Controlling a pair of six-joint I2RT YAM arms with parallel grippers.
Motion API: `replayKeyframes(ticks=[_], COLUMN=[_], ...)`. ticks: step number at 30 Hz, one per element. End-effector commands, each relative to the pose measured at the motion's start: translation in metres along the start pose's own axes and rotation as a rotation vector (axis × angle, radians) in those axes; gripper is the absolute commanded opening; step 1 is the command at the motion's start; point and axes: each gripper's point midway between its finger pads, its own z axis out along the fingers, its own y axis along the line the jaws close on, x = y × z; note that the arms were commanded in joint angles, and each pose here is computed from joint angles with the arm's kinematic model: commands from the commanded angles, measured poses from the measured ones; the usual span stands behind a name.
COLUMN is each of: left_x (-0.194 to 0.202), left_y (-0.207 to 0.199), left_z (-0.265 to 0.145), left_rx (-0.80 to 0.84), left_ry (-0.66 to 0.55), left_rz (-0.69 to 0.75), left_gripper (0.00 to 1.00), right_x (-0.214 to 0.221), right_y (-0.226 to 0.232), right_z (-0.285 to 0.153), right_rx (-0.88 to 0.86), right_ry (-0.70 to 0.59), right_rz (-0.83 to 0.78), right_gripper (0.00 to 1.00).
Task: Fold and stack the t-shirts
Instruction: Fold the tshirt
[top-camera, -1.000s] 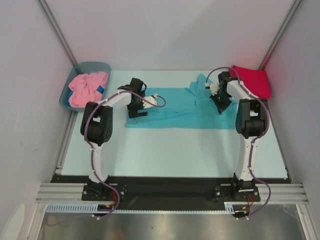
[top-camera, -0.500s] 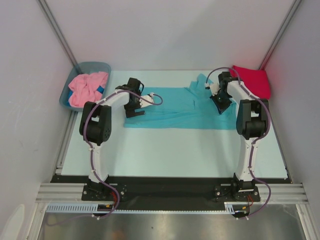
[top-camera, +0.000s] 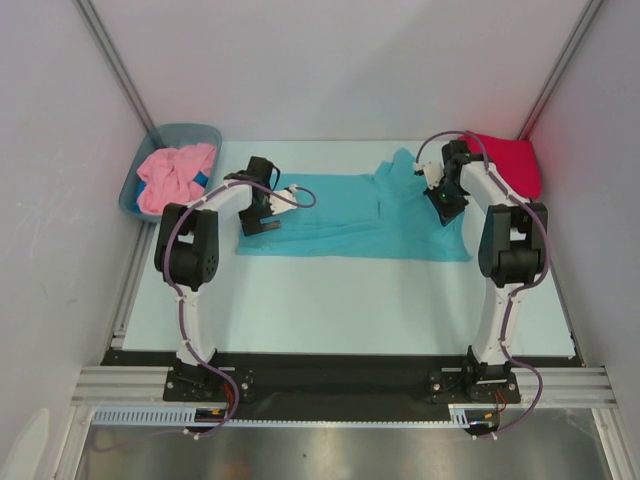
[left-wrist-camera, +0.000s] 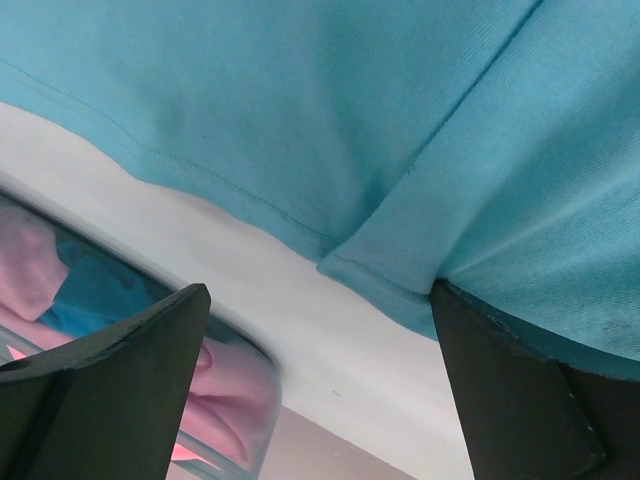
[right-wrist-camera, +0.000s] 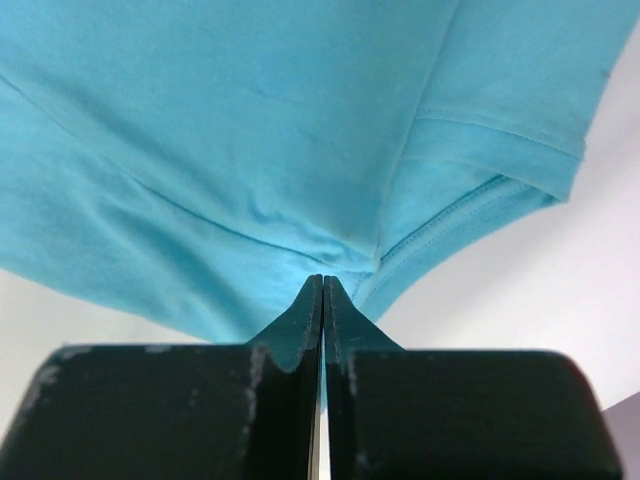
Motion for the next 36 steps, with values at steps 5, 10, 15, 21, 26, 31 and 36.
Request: replayKeyframes(ticks=[5, 10, 15, 21, 26, 31, 36], left_x=[0.084, 0.094, 0.107, 0.088, 0.049, 0.029, 0.025], left_y=[-0.055, -0.071, -0.089, -0.068, 0.003, 0.052, 0.053], left_z=[0.021, 0.02, 0.019, 0.013, -0.018, -0.046, -0.054], left_rx=[0.173, 0.239, 0.309, 0.263, 0.084, -0.04, -0.051], left_ry=[0.303, 0.353, 0.411, 0.322, 0.158, 0.073, 0.06], left_rz=[0.004, -0.005, 0.016, -0.047, -0.164, -0.206, -0.177], left_gripper=[1.0, 1.0, 1.0, 1.0, 1.0, 1.0, 1.0], right_x=[-0.012, -0.01, -0.007, -0.006, 0.002, 0.01, 0.015], right_y=[0.0, 0.003, 0.004, 0.009, 0.028, 0.06, 0.071], right_z=[-0.032, -0.038, -0.04, -0.042, -0.028, -0.008, -0.002], right_rx=[0.016, 0.018, 0.022, 0.005, -0.042, -0.099, -0.127], right_ry=[-0.092, -0.1, -0.097, -0.107, -0.071, -0.028, -0.013], right_rz=[-0.003, -0.007, -0.005, -0.001, -0.019, -0.064, -0.066], right_gripper=[0.0, 0.01, 0.01, 0.01, 0.0, 0.0, 0.0])
